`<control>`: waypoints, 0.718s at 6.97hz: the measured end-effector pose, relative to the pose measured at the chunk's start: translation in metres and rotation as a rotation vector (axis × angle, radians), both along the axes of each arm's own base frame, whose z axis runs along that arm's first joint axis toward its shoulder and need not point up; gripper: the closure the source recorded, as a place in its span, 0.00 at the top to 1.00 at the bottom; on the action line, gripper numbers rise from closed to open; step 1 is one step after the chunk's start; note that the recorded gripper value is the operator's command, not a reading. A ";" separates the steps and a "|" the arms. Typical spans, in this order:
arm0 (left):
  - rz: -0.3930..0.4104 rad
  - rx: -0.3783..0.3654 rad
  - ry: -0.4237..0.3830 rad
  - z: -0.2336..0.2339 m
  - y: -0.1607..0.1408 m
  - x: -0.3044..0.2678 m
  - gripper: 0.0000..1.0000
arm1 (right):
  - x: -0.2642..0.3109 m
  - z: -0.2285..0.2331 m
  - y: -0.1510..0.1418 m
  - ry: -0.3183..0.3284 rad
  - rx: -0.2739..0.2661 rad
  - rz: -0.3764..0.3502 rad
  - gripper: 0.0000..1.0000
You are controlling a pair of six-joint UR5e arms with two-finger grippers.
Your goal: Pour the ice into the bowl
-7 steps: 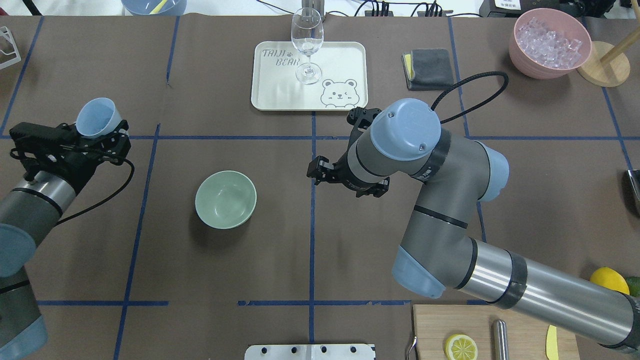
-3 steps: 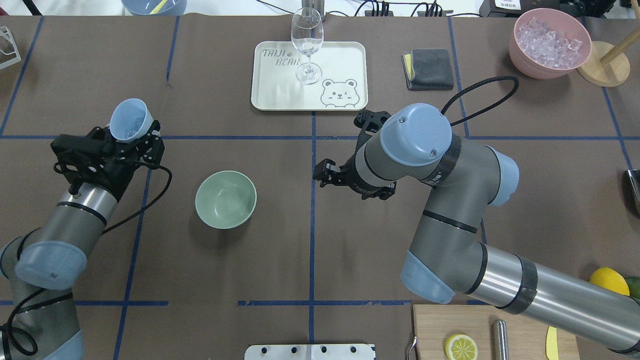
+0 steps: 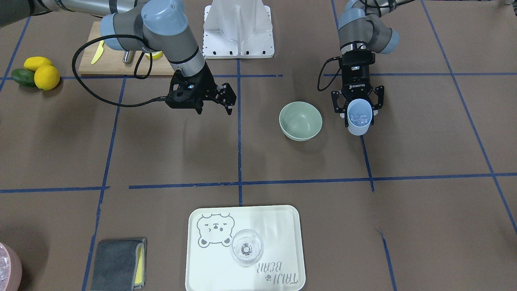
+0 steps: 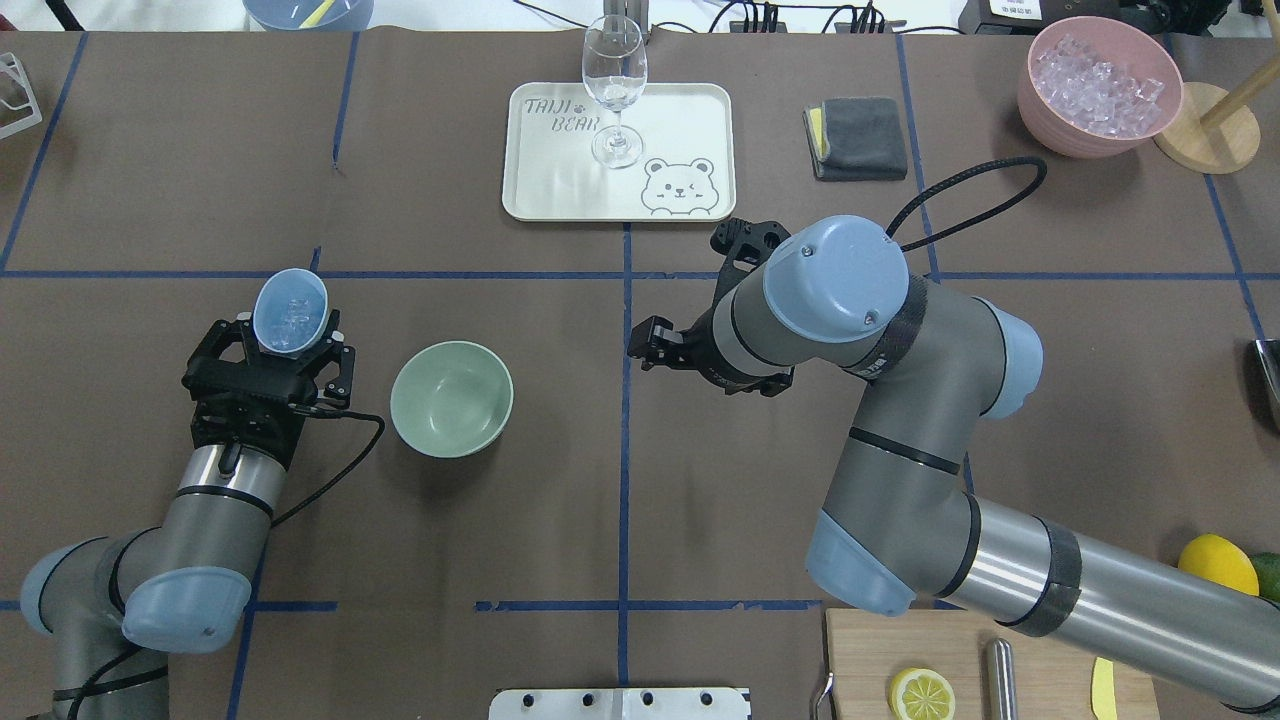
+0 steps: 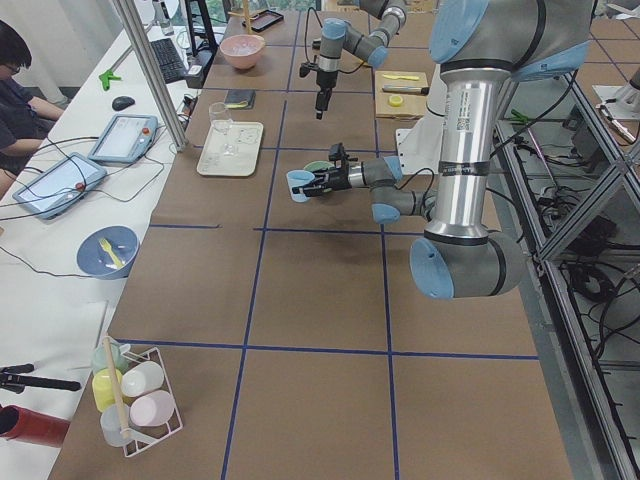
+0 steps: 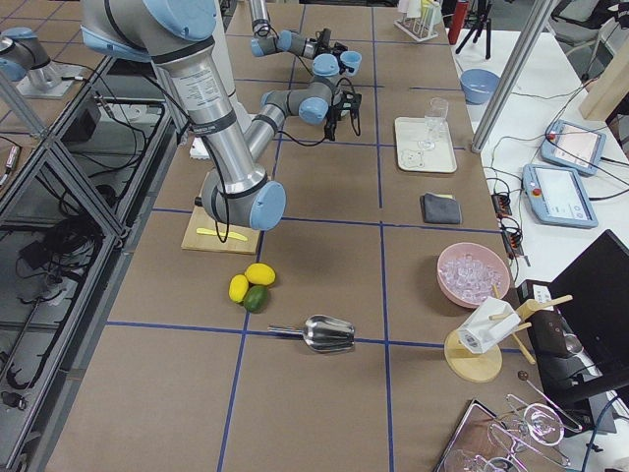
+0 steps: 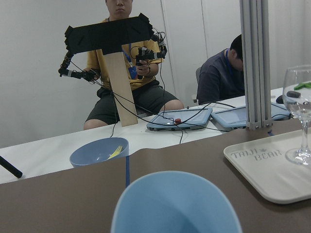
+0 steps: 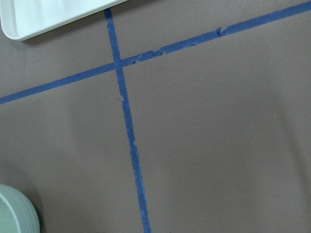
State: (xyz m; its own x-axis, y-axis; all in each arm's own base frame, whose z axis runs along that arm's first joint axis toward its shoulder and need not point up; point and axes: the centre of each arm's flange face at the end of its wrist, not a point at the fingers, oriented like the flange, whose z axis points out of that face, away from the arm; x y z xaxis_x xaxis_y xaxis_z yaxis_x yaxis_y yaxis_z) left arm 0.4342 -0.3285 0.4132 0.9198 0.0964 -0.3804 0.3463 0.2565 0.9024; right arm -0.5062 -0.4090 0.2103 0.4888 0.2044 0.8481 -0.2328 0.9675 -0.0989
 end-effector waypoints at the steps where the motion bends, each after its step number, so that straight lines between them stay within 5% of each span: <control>1: 0.005 0.016 -0.096 -0.001 0.009 0.007 0.00 | 0.001 0.000 0.001 -0.002 0.001 -0.001 1.00; 5: 0.038 0.125 -0.514 -0.015 0.027 0.015 0.00 | 0.001 0.002 0.002 0.000 0.001 -0.004 1.00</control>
